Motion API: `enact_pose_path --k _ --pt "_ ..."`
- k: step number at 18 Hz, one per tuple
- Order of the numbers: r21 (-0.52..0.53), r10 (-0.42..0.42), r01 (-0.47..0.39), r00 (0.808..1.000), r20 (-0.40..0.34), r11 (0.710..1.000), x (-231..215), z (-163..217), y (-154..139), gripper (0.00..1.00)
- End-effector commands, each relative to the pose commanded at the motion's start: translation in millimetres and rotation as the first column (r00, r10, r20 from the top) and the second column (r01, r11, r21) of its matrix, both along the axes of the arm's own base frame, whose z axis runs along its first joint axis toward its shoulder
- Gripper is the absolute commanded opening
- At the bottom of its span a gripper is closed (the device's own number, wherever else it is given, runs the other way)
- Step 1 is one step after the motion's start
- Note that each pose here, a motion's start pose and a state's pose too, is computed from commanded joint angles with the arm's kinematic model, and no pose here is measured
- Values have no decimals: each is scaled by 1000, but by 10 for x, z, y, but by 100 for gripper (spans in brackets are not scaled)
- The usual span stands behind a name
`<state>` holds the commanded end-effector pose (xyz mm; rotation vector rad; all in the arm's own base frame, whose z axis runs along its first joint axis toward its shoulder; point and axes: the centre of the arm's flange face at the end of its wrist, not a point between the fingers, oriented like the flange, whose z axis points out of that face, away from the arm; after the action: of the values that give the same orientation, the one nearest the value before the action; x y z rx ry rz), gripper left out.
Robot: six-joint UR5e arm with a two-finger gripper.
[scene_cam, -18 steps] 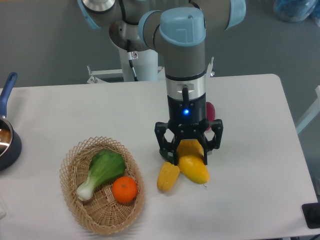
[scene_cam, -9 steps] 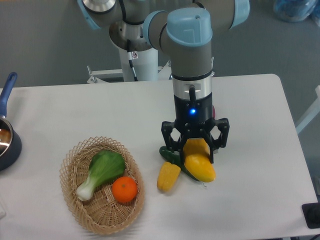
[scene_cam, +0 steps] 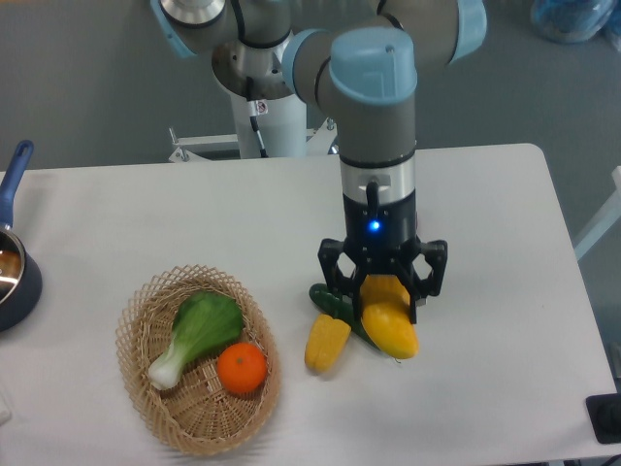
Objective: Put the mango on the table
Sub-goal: 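Carry the held mango away from the corn and cucumber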
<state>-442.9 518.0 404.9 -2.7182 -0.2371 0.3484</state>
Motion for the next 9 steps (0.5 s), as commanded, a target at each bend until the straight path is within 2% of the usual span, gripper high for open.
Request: enact_pose_path --k 4,9 --pt "-69 2 -3 1000 -11 998 -373 -439 187 40" --pt "-92 43 -39 998 47 995 -500 -899 296 40"
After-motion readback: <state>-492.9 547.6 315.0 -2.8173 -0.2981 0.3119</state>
